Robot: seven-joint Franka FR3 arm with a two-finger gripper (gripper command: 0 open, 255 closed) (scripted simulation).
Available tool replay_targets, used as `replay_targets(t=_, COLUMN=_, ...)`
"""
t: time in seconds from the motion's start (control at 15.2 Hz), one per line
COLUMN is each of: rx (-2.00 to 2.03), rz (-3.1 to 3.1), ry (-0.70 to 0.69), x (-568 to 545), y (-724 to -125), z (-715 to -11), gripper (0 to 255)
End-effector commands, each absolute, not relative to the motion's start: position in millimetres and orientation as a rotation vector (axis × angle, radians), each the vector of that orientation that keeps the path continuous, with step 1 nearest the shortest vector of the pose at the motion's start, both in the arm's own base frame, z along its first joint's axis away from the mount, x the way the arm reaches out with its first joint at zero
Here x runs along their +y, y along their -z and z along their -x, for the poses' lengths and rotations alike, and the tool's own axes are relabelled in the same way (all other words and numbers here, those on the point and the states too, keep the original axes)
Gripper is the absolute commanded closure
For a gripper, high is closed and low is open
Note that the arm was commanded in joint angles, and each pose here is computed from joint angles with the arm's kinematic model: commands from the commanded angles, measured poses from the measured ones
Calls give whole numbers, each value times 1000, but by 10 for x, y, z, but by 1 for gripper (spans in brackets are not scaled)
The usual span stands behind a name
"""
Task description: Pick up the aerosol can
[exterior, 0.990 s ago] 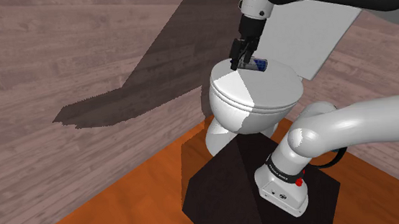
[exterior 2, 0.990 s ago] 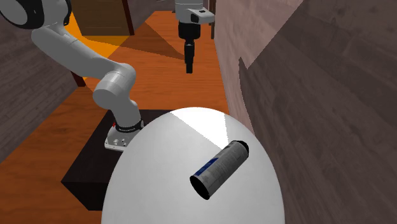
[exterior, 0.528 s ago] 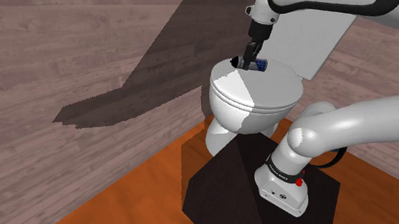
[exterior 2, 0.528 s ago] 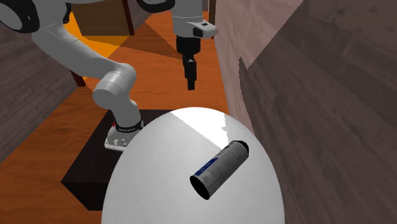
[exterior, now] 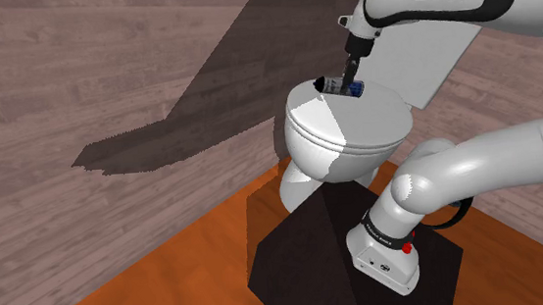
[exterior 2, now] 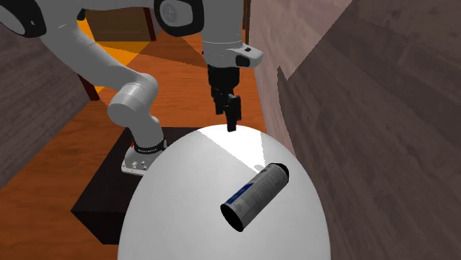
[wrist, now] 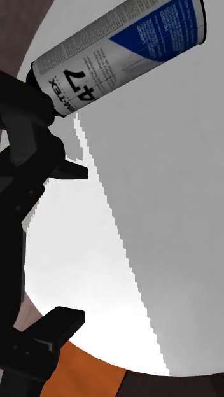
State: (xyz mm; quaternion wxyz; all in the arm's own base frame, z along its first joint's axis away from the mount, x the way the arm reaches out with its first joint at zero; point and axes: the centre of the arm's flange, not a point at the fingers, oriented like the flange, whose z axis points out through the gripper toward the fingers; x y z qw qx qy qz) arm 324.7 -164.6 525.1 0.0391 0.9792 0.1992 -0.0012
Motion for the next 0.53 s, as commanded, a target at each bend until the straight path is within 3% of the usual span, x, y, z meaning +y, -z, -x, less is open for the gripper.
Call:
replay_targets(t=0.0, rx=694, rz=-2976, ry=1, x=-1911, y=-5213, z=-3315, gripper=0)
replay_targets(t=0.46, rx=958, rz=-2883, ry=-10, x=-2708, y=-5041, z=-3681, gripper=0)
